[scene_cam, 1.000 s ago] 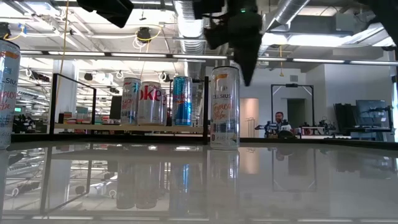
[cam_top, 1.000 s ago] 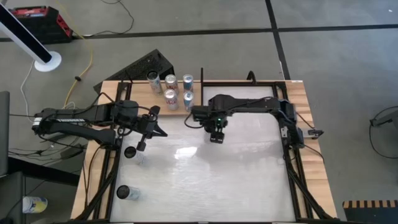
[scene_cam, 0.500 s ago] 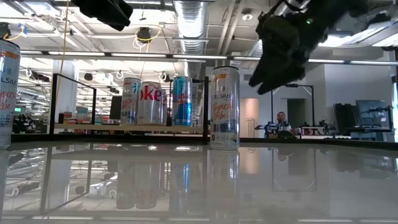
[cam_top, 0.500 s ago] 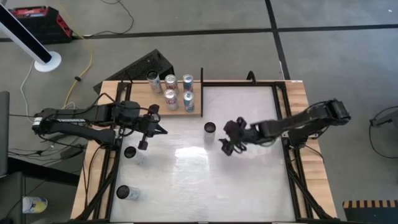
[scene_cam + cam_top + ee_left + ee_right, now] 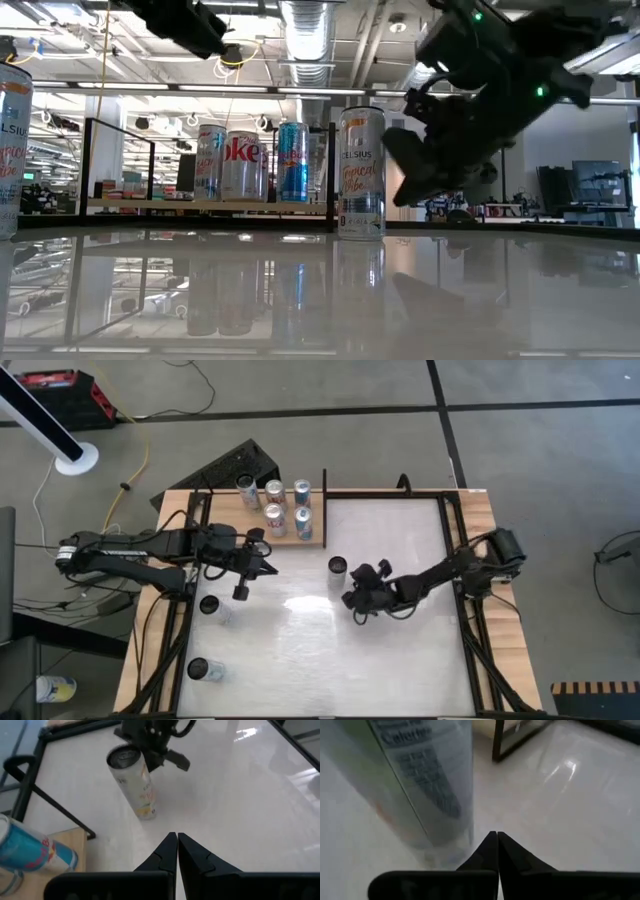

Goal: Place canned beverage on shelf
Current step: Move the bottom right white soda can to the center of the table, then put the top right white soda can on the shelf

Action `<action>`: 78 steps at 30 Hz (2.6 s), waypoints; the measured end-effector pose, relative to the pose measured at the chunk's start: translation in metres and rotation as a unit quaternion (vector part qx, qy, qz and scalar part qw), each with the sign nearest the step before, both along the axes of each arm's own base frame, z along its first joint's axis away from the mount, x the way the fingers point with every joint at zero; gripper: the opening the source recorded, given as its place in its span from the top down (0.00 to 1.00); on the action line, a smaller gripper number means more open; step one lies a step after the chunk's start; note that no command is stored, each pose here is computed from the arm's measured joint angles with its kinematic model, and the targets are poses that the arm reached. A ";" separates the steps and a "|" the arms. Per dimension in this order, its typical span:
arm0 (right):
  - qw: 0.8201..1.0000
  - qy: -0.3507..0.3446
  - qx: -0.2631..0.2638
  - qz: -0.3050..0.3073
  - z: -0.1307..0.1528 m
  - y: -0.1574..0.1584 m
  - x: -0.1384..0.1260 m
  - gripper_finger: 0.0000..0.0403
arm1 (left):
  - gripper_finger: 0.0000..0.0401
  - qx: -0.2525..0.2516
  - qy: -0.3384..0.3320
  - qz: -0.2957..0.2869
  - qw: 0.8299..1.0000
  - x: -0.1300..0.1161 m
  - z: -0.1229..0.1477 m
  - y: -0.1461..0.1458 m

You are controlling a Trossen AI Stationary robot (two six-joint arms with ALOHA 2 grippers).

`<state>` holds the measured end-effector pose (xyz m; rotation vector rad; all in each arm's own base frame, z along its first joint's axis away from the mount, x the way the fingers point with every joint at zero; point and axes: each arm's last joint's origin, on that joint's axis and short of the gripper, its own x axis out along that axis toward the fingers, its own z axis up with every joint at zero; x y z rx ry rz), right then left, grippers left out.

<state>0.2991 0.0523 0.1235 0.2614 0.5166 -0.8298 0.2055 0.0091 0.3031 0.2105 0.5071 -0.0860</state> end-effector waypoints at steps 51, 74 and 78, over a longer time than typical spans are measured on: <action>0.993 -0.073 -0.086 -0.043 -0.019 -0.018 0.106 0.96 | 0.63 -0.044 -0.045 0.044 0.997 -0.021 -0.042 0.000; 0.985 0.089 -0.070 -0.133 -0.051 0.023 0.032 0.95 | 0.04 -0.049 -0.094 0.144 0.984 0.050 -0.067 0.009; 0.984 0.090 -0.070 -0.134 -0.051 0.022 0.032 0.93 | 0.03 -0.075 -0.081 0.151 0.982 0.065 -0.070 0.009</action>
